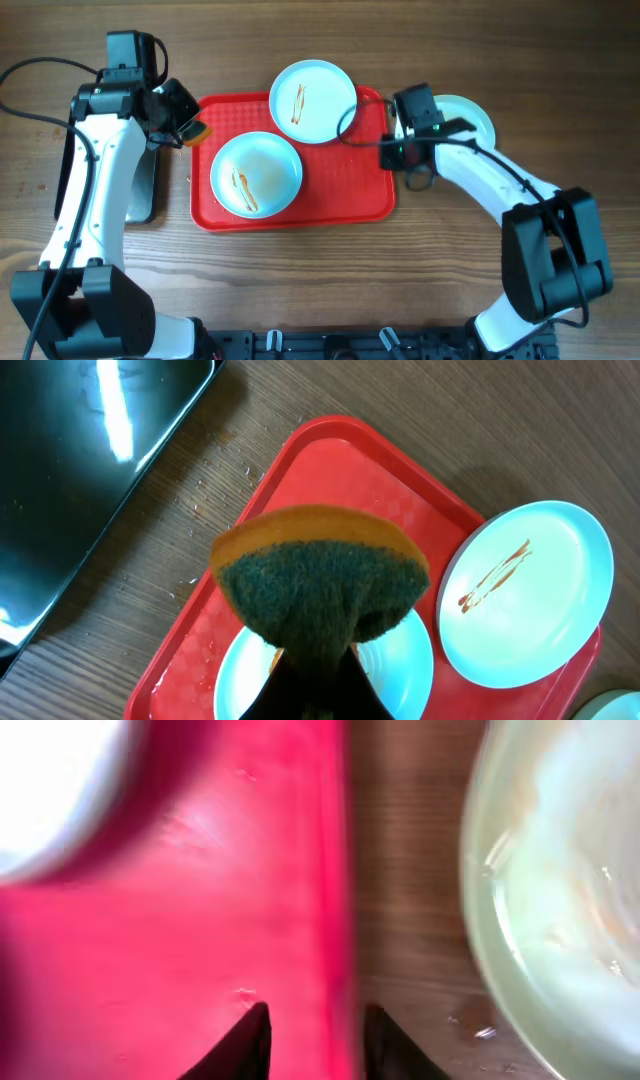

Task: Clean dirty plates on tray and stack at the side

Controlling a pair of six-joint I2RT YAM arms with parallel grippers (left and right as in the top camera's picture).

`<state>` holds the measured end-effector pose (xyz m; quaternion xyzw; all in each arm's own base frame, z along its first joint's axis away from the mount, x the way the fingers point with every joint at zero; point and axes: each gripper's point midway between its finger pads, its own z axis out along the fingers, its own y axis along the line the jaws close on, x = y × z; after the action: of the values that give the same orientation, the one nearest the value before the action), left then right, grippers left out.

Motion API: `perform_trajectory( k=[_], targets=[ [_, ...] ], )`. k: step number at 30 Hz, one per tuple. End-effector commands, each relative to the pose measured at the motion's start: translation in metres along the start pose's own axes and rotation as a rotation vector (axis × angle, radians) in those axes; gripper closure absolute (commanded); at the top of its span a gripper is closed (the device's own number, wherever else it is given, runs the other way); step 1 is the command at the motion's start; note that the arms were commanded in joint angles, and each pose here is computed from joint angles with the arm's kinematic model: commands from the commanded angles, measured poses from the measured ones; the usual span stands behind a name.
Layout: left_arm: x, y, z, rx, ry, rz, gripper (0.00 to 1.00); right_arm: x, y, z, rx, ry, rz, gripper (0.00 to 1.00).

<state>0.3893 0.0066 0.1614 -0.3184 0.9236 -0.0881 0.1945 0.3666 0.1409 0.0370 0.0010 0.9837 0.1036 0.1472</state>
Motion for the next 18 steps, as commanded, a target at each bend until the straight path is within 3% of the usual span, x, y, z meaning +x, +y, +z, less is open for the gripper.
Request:
perform_trajectory(
  k=[1, 5, 11, 18],
  targets=[
    [-0.007, 0.000, -0.005, 0.002, -0.028, 0.008, 0.96, -0.037, 0.064, -0.033, -0.263, -0.043, -0.015, 0.60],
    [-0.006, -0.002, -0.005, 0.005, -0.027, 0.014, 0.96, -0.021, 0.109, -0.034, -0.339, 0.005, 0.028, 0.57],
    [-0.005, -0.008, 0.002, 0.015, -0.020, 0.022, 0.96, 0.017, 0.156, 0.015, -0.322, 0.102, -0.032, 0.56],
    [-0.004, -0.008, 0.005, 0.011, -0.010, 0.024, 0.96, 0.008, 0.175, 0.036, -0.217, 0.149, -0.180, 0.61]
  ],
)
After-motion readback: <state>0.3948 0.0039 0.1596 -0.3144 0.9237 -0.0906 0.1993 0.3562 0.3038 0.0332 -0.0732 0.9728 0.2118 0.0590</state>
